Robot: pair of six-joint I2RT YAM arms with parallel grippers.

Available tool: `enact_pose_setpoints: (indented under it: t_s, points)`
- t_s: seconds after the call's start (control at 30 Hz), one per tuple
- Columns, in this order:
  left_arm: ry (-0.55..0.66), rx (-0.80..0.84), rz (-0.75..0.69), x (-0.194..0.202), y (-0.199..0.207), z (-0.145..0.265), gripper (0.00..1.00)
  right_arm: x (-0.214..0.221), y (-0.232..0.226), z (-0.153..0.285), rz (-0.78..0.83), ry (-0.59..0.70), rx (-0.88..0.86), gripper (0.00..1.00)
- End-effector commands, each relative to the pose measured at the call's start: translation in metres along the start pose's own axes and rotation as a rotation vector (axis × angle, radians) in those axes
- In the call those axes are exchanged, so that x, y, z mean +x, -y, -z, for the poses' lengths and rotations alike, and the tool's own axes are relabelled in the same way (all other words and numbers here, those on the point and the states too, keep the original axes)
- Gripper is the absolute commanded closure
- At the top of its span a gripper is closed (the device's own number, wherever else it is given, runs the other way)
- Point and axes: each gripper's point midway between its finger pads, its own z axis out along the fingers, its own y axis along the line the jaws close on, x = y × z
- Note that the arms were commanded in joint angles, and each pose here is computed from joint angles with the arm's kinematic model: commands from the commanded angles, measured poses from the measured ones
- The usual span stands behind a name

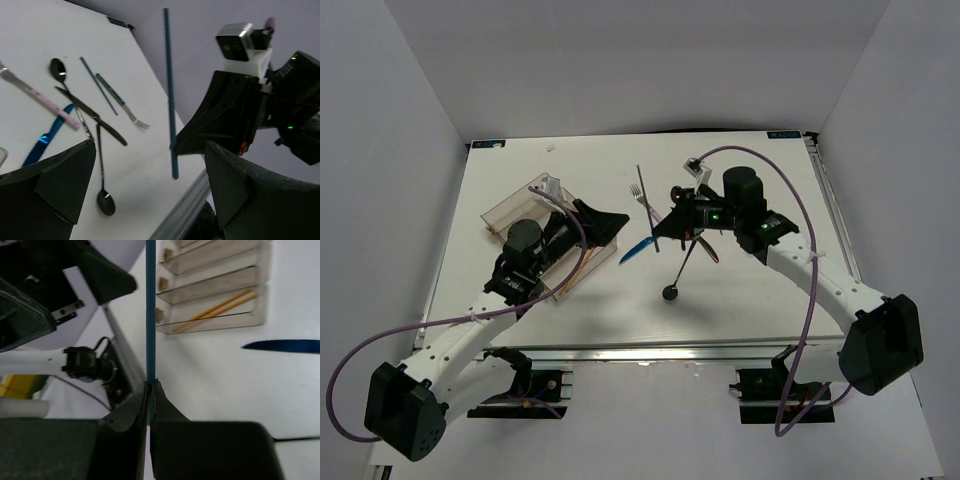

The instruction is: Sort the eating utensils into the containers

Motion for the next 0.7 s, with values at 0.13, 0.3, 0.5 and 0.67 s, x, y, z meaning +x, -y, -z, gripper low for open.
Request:
enact_pose_setpoints:
  t_s: [0.13, 0.3, 0.5, 0.67]
  points:
    - [0.015, 0.222, 0.009, -0.014, 0.054, 0.002, 0.02, -0.003, -0.074, -0.005, -0.025, 0.002, -0.284, 1.00]
    - [-0.012, 0.195, 0.018, -0.004, 0.044, -0.001, 0.16, 0.010, -0.096, -0.018, -0.001, -0.061, -0.339, 1.00]
    - [-0.028, 0.202, 0.011, -0.002, 0.045, -0.005, 0.66, 0.024, -0.099, -0.031, 0.006, -0.112, -0.343, 1.00]
    - [-0.105, 0.045, -0.092, 0.007, 0.015, -0.012, 1.00, 0.017, -0.087, -0.026, 0.005, -0.057, -0.277, 0.58]
